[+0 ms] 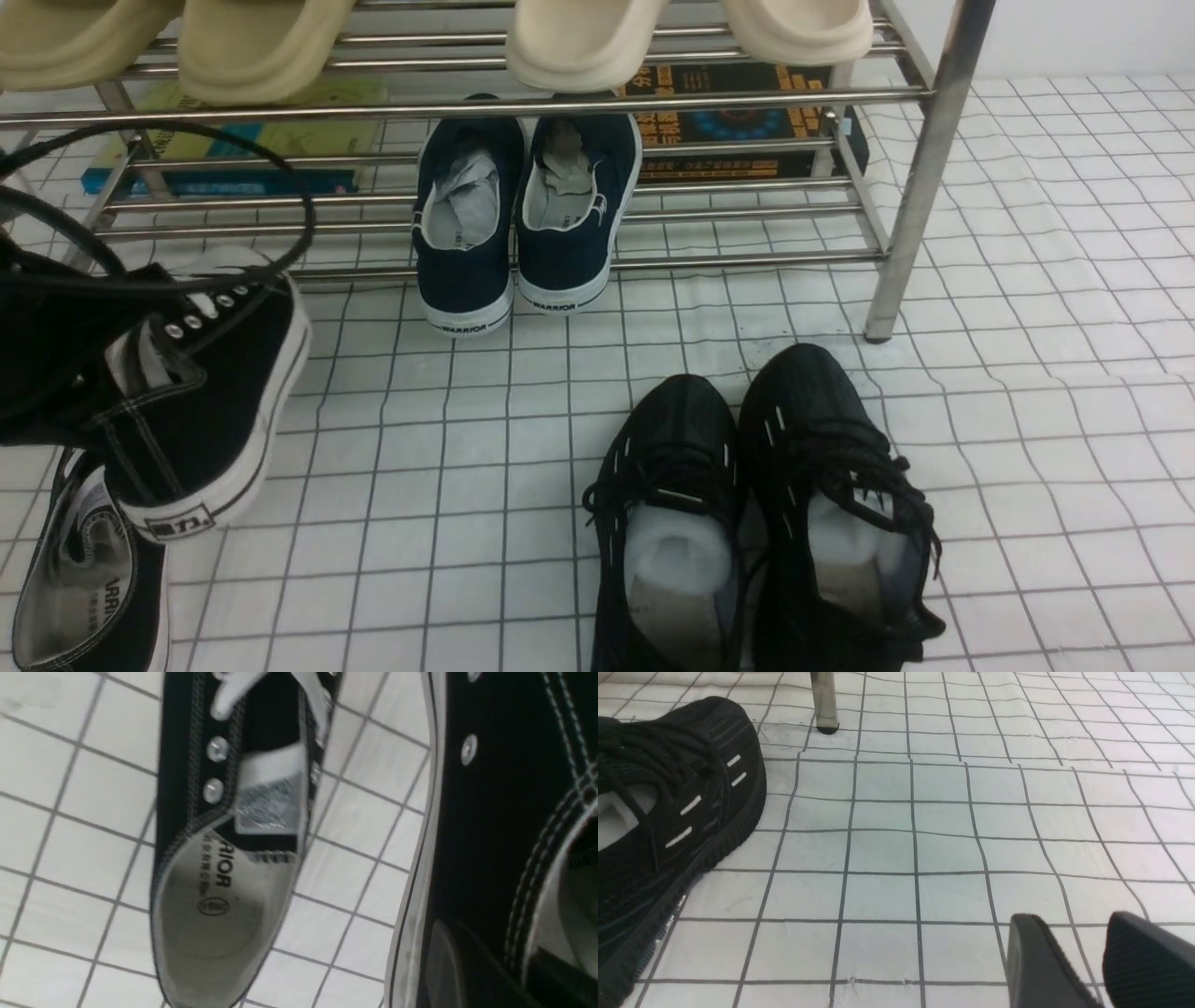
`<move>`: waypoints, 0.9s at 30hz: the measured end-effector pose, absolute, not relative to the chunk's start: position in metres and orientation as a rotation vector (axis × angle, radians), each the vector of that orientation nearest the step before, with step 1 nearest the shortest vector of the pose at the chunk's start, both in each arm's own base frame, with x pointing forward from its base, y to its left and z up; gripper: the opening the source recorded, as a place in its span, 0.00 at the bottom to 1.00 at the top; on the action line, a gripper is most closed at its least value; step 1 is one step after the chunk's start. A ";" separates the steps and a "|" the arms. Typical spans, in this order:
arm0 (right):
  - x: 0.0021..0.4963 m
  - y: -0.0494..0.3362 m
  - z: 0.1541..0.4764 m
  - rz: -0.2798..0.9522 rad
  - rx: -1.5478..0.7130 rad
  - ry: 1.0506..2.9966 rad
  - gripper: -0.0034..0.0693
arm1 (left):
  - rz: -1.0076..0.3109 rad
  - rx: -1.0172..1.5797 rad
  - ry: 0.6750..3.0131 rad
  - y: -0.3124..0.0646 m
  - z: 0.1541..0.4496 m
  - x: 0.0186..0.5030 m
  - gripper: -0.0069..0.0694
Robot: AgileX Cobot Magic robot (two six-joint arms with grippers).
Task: Take the shoes off the shelf with your hand from the white checkered tablecloth.
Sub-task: 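Set the held shoe down on the floor in front of the rack with the left gripper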
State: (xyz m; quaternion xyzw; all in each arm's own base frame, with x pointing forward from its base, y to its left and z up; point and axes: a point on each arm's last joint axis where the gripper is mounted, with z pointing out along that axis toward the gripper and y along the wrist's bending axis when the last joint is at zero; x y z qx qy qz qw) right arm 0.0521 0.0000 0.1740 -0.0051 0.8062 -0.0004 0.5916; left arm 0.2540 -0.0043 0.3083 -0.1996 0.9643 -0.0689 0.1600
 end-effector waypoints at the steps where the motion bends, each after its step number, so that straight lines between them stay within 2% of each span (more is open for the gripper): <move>1: 0.052 0.000 0.174 -0.001 -0.012 1.876 0.38 | -0.175 -0.560 2.752 -0.009 0.308 0.254 0.11; 5: 0.052 0.000 0.174 -0.001 -0.012 1.876 0.38 | -0.039 -0.602 2.715 -0.018 0.309 0.254 0.12; 9: 0.052 0.000 0.174 -0.001 -0.012 1.876 0.38 | 0.041 -0.626 2.675 -0.025 0.310 0.254 0.12; 16: 0.052 0.000 0.174 -0.001 -0.012 1.876 0.38 | 0.047 -0.665 2.666 -0.035 0.305 0.257 0.12; 27: 0.052 0.000 0.174 -0.002 -0.013 1.876 0.38 | 0.110 -0.699 2.778 -0.038 0.252 0.264 0.12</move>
